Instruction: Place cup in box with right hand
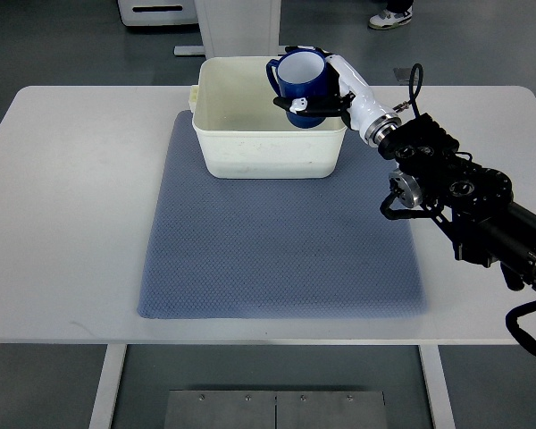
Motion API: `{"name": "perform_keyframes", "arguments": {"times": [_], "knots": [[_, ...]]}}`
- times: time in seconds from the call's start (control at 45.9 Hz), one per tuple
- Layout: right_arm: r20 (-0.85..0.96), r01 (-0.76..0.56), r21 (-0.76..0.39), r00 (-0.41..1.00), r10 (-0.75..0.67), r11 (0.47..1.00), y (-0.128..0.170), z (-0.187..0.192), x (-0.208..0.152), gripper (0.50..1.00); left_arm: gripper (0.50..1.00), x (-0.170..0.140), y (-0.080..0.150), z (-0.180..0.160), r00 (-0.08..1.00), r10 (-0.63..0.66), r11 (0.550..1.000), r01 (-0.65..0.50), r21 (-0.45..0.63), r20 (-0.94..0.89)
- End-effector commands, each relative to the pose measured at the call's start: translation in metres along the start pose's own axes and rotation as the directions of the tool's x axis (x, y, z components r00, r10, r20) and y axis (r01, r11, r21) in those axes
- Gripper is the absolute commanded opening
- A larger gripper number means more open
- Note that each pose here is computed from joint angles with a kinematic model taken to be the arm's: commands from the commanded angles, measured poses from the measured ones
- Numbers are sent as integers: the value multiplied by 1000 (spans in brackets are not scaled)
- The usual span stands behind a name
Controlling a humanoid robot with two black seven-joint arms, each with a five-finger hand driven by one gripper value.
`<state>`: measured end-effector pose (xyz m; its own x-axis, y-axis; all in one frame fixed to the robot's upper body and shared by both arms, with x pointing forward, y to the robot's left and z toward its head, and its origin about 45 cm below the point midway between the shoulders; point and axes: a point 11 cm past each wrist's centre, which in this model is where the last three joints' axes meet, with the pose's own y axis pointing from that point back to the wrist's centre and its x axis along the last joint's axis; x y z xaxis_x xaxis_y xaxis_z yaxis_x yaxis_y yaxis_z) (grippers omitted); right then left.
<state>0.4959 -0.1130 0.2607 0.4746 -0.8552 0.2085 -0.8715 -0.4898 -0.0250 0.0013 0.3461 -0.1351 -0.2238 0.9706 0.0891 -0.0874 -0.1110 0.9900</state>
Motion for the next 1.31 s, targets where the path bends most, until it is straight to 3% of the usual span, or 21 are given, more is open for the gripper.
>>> {"name": "perform_keyframes", "arguments": {"times": [0.0,0.523,0.958,1.285], "knots": [[0,2,3,1000,-2,1000,0,-1,0,995,1000,0,0,0,1000,0,1000,0,2,0],[6,22,25,1000,-22,999,-4,-12,-4,995,1000,0,0,0,1000,0,1000,0,0,0],[30,-33,43,999,31,999,24,-22,69,993,1000,0,0,0,1000,0,1000,0,0,0],[134,-154,-7,979,154,988,68,11,128,993,1000,0,0,0,1000,0,1000,0,0,0]]}}
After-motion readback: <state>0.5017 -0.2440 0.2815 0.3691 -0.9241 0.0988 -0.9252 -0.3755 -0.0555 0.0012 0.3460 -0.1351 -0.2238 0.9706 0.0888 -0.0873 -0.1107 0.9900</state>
